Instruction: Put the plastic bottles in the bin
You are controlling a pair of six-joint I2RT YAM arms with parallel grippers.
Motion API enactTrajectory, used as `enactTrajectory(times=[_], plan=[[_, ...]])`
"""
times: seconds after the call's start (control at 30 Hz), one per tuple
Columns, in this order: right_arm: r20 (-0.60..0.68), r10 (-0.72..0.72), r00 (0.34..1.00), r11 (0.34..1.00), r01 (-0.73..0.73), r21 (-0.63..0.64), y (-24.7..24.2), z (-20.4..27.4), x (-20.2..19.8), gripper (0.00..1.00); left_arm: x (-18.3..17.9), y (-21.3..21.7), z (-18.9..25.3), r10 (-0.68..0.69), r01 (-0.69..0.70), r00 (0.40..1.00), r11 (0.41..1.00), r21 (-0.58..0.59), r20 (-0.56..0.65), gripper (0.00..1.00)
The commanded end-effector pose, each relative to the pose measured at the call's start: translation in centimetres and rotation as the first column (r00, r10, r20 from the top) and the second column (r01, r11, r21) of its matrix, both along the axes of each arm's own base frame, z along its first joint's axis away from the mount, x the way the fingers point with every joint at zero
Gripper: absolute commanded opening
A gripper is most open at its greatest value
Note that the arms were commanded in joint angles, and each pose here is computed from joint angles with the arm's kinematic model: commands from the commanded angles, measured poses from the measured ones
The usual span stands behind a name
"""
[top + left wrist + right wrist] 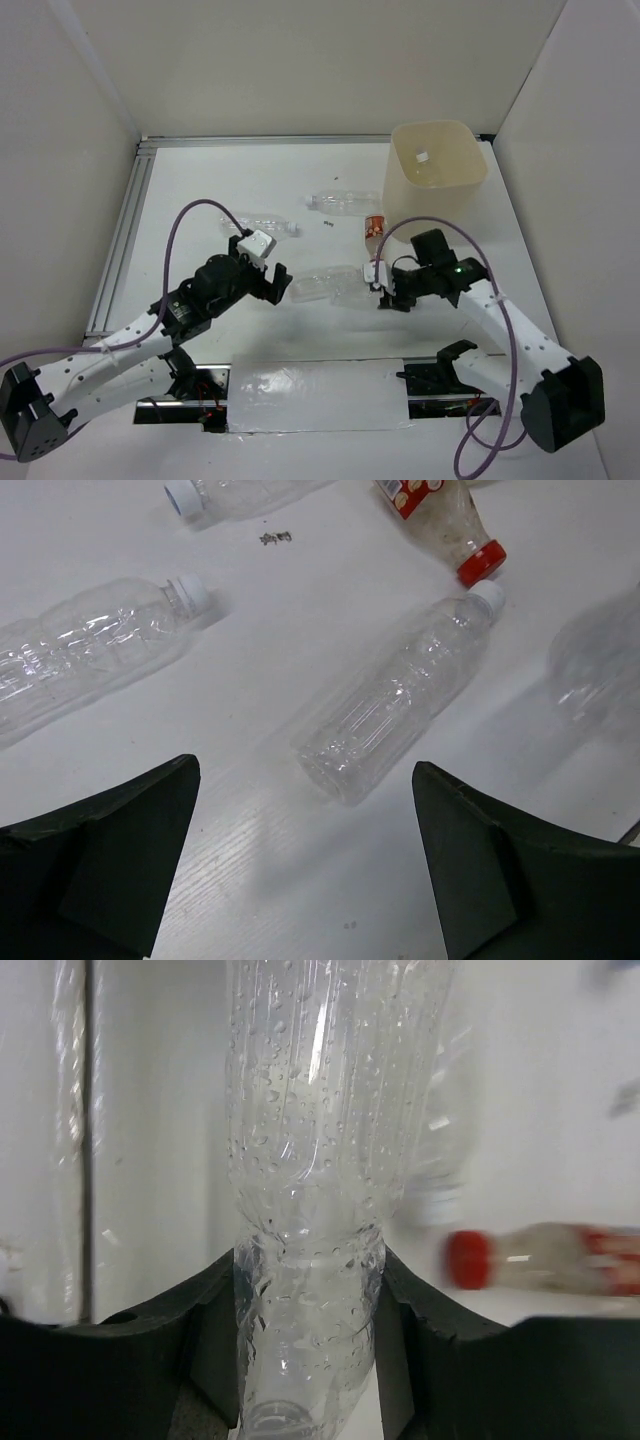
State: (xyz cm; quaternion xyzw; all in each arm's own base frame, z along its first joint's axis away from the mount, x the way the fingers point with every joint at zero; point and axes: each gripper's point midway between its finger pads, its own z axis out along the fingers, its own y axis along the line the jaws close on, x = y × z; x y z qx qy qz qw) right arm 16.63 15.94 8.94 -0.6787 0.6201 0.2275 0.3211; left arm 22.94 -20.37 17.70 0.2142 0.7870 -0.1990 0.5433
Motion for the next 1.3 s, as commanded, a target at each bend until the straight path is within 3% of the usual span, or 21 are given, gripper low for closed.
enactTrajectory(times=[0.0,0.03,0.1,0.13,0.2,0.23,0.27,0.3,0.47,0.63,0.93,1.07,1.27], plan=[[0.152,0.062,0.986,0.981,-0.088,0.171,1.9,9.2,0.4,0.15,0.8,-1.0,2.0,-0.059,0.055,0.994,0.997,0.045,0.087,1.0],[0.224,0.04,0.974,0.971,-0.091,0.219,2.6,12.8,1.6,0.15,0.9,-1.1,2.5,-0.058,0.055,0.994,0.998,0.038,0.095,1.0],[0.222,-0.068,0.973,0.953,-0.003,0.303,2.9,16.7,3.0,0.15,1.0,-1.2,2.4,-0.061,0.057,0.993,0.997,0.046,0.1,0.97],[0.303,-0.11,0.947,0.932,-0.008,0.362,3.2,20.4,4.3,0.15,1.1,-1.2,2.9,-0.06,0.057,0.992,0.998,0.038,0.107,0.95],[0.262,-0.219,0.94,0.895,0.086,0.438,3.2,23.1,5.8,0.15,0.9,-1.5,3.9,-0.067,0.068,0.99,0.998,-0.002,0.125,0.95],[0.322,-0.28,0.904,0.864,0.092,0.495,3.1,26.1,7.2,0.15,0.9,-1.9,4.4,-0.079,0.083,0.987,0.996,-0.018,0.137,0.95],[0.278,-0.385,0.88,0.827,0.195,0.528,2.5,26.7,8.7,0.16,0.7,-2.5,4.9,-0.113,0.121,0.98,0.992,-0.038,0.165,0.95],[0.318,-0.498,0.807,0.778,0.254,0.574,1.3,28.8,11.1,0.18,1.0,-3.4,4.4,-0.133,0.14,0.978,0.989,-0.037,0.158,0.97],[0.295,-0.683,0.668,0.657,0.385,0.649,-2.2,31.0,17.0,0.19,1.3,-6.8,1.5,-0.25,0.249,0.963,0.968,0.023,0.097,1.0],[0.167,-0.818,0.551,0.505,0.548,0.666,-7.9,30.7,22.9,0.24,1.7,-10.1,0.5,-0.329,0.321,0.939,0.943,0.082,0.101,1.0],[0.067,-0.821,0.567,0.472,0.609,0.637,-11.7,28.1,25.0,0.32,1.7,-13.0,-3.4,-0.386,0.371,0.921,0.907,0.199,0.047,1.0],[0.036,-0.829,0.558,0.416,0.574,0.705,-13.0,31.2,26.1,0.32,1.9,-12.9,-5.1,-0.374,0.358,0.927,0.903,0.238,0.023,1.0],[0.035,-0.825,0.564,0.405,0.547,0.733,-13.2,32.6,28.2,0.32,1.7,-12.5,-5.5,-0.374,0.359,0.927,0.902,0.241,0.019,1.0]])
